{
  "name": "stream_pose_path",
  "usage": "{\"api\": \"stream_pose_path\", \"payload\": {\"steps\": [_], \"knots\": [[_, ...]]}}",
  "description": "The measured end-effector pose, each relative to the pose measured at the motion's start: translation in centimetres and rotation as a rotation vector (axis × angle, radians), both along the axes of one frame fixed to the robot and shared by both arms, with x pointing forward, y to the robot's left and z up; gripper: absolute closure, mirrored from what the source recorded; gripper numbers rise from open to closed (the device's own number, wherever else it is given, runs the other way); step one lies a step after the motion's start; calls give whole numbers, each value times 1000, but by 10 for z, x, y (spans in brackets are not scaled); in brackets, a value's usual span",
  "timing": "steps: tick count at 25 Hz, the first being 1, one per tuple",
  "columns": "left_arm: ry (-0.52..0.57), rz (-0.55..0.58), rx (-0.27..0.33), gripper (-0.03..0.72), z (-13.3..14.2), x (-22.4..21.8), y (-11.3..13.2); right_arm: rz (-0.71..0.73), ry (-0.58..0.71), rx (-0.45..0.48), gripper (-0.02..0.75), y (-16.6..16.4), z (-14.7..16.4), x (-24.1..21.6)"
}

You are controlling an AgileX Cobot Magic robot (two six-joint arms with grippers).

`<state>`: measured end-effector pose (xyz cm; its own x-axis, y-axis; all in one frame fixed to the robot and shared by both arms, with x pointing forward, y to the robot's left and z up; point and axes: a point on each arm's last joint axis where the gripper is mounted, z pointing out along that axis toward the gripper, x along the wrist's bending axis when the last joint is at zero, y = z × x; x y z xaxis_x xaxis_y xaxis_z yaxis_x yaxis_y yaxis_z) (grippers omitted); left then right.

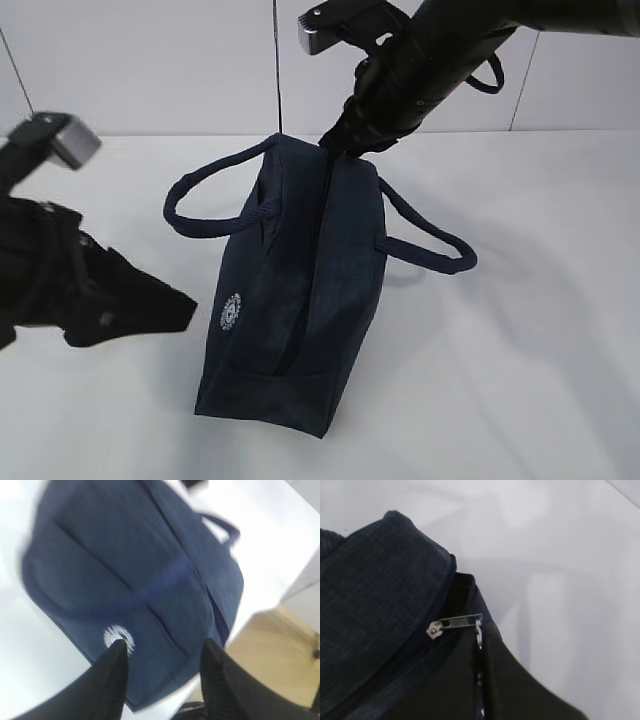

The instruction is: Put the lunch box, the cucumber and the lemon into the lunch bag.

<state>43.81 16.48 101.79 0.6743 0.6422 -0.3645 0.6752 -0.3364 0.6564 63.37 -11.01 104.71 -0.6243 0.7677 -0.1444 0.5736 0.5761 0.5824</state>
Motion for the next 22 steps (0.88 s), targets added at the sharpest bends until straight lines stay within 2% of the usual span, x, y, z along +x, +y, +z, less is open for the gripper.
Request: {"api": "stream_pose_path", "payload": {"steps": [3,6,10,13,16,22], "knots": [[-50,54,-36,363,34,0,7,0,4,-2,738,0,0,0],[-80,82,-29,363,69,12,6,0,7,-3,738,-1,0,0],[-26,75,-9,362,98,41,-5,0,9,-4,738,-1,-1,-1],[59,48,11,362,97,66,-17,0,9,-4,738,-1,-1,-1],[134,32,31,361,84,88,-27,0,10,-5,738,-1,-1,-1],[191,23,38,361,66,111,-40,0,11,-4,738,-1,-1,-1]]}}
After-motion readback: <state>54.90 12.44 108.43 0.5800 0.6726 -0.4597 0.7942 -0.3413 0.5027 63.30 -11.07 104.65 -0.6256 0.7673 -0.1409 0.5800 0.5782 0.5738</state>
